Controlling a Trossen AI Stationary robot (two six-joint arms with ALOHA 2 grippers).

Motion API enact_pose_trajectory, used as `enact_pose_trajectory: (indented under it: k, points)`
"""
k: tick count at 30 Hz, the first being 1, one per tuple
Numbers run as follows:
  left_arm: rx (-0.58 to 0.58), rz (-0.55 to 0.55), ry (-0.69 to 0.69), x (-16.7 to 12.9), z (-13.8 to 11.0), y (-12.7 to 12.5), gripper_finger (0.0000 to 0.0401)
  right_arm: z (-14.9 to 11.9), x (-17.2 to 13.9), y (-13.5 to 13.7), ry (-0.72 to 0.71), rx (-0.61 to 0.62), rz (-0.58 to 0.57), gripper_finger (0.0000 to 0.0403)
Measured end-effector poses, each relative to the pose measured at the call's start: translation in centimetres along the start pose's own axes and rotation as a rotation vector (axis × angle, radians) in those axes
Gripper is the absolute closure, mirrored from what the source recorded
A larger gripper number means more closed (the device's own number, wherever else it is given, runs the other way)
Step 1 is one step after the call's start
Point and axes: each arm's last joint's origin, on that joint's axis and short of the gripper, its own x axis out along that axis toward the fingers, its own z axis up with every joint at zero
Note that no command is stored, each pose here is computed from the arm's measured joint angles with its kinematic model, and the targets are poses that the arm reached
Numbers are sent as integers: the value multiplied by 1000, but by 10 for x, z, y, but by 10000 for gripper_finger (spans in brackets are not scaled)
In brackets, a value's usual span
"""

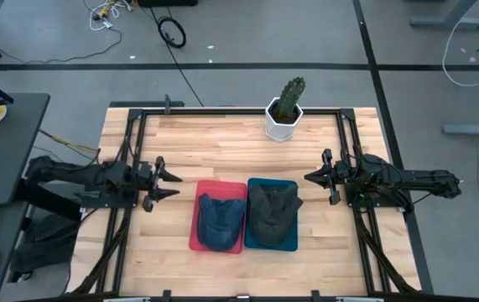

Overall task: Pick & Place hat
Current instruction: Return to Home Position

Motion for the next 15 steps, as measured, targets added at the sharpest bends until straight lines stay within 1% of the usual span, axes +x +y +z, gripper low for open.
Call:
enact_pose_trajectory:
  k: [2, 6, 10, 13, 15]
  points:
    - [-1, -14, 3, 0, 1, 3, 197, 0, 0, 0, 0, 0, 0, 382]
    - [-9, -77, 14, 0, 2, 8, 197, 0, 0, 0, 0, 0, 0, 382]
    - [-25, -34, -15, -2, 3, 13, 197, 0, 0, 0, 0, 0, 0, 382]
    - [-15, -19, -39, -3, -6, 17, 197, 0, 0, 0, 0, 0, 0, 382]
    - [-9, -11, -59, -4, -5, 18, 197, 0, 0, 0, 0, 0, 0, 382]
